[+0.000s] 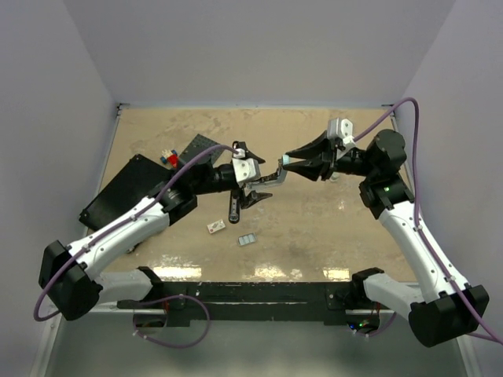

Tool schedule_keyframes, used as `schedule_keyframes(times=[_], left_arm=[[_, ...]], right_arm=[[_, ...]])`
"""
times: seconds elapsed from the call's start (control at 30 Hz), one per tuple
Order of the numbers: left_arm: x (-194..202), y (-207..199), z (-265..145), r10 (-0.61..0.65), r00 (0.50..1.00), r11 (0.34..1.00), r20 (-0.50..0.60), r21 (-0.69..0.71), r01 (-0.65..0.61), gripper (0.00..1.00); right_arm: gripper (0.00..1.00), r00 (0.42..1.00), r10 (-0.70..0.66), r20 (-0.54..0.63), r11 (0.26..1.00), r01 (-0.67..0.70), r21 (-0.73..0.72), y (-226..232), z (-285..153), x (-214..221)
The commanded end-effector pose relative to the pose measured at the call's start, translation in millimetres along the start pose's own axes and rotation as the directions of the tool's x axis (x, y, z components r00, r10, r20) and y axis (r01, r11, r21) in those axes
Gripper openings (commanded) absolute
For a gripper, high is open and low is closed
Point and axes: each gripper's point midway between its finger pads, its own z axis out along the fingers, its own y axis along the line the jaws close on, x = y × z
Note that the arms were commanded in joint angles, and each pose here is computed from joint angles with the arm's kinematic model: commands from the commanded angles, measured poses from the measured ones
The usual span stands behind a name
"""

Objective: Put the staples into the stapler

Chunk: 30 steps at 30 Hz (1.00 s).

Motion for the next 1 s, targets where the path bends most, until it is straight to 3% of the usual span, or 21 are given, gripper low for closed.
schedule_keyframes(times=[0.0,0.17,0.27,0.47,0.5,0.53,0.67,0.8,0.87,0.97], left_arm=[[-21,0,13,0.098,0.995,0.994,0.025,0.044,-0.099,0.93],[-20,-2,25,0.094,0.995,0.993,0.021,0.066,-0.096,0.81],[-19,-3,29,0.083,0.996,0.994,0.024,0.070,-0.084,0.68],[-13,-3,31,0.050,0.999,0.997,0.009,0.059,-0.050,0.25],[-13,-3,30,0.044,0.999,0.998,0.008,0.055,-0.045,0.10],[-10,0,30,0.025,1.000,0.999,-0.001,0.035,-0.025,0.02],[4,5,26,-0.053,0.998,0.997,-0.015,-0.050,0.052,0.00],[22,16,24,-0.220,0.975,0.960,-0.034,-0.183,0.210,0.00],[30,16,25,-0.279,0.960,0.940,-0.029,-0.210,0.268,0.00],[45,18,32,-0.396,0.918,0.880,-0.029,-0.300,0.370,0.00]], right_arm=[[0.00,0.999,-0.048,0.013,0.998,0.048,-0.030,6,0,-7],[0.00,0.999,-0.041,0.009,0.999,0.041,-0.030,6,0,-4],[0.00,0.999,-0.043,0.010,0.999,0.043,-0.031,7,0,-3],[0.00,1.000,-0.031,0.001,0.999,0.031,-0.030,7,0,2],[0.00,1.000,-0.030,-0.001,0.999,0.030,-0.026,6,0,3],[0.00,1.000,-0.024,-0.004,1.000,0.024,-0.020,5,-1,5],[0.00,1.000,0.008,-0.026,0.999,-0.007,0.041,-4,-2,20],[0.00,0.998,0.058,-0.028,0.989,-0.054,0.140,-14,-6,33],[0.26,0.994,0.108,-0.014,0.977,-0.104,0.186,-16,-9,41],[0.46,0.989,0.146,-0.002,0.944,-0.138,0.301,-26,-17,47]])
